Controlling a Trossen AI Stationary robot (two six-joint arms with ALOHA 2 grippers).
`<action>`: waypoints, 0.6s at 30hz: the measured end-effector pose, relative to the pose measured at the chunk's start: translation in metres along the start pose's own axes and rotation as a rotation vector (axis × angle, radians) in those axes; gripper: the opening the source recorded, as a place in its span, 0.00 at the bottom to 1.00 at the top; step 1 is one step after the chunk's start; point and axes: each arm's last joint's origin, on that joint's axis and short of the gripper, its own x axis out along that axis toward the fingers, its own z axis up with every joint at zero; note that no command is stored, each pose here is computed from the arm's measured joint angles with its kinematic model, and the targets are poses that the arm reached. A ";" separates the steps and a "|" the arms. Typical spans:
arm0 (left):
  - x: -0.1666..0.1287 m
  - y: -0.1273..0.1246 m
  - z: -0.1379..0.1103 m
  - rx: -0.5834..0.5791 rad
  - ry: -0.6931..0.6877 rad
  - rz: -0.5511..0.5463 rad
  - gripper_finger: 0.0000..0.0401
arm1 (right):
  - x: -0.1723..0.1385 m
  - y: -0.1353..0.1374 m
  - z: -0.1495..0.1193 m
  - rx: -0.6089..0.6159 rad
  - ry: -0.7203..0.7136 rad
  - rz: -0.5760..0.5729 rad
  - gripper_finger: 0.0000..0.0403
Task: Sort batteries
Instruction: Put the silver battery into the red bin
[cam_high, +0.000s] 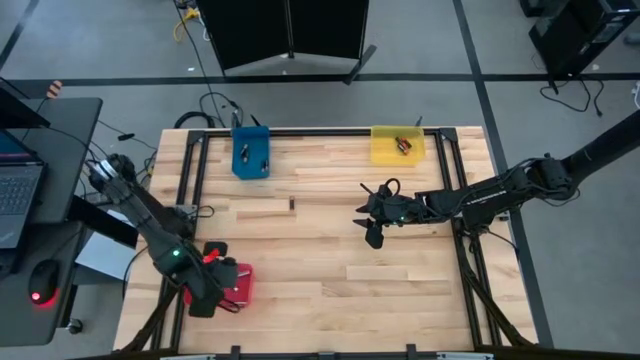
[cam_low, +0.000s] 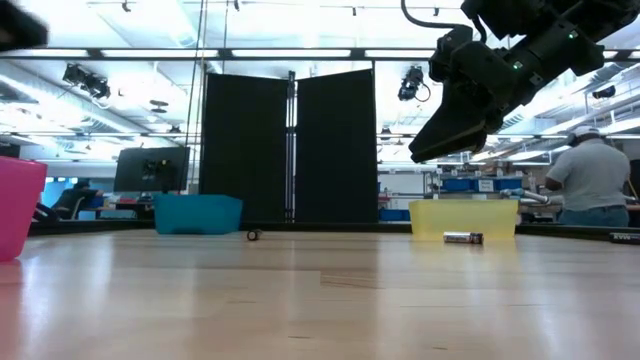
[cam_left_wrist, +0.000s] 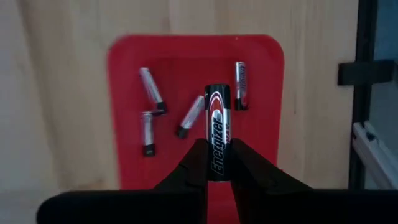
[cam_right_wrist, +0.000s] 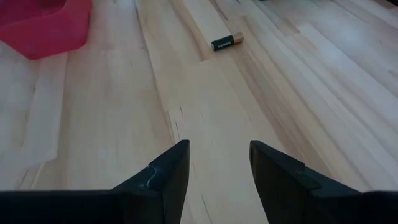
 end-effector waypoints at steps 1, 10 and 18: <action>0.006 0.002 -0.005 -0.021 -0.015 -0.017 0.11 | 0.000 0.000 0.000 -0.003 0.000 0.000 0.44; 0.054 0.030 -0.044 -0.170 -0.038 -0.054 0.11 | 0.000 0.000 0.000 -0.024 -0.001 0.000 0.44; 0.081 0.040 -0.054 -0.205 -0.093 -0.045 0.11 | 0.000 0.000 0.000 -0.031 -0.003 0.001 0.44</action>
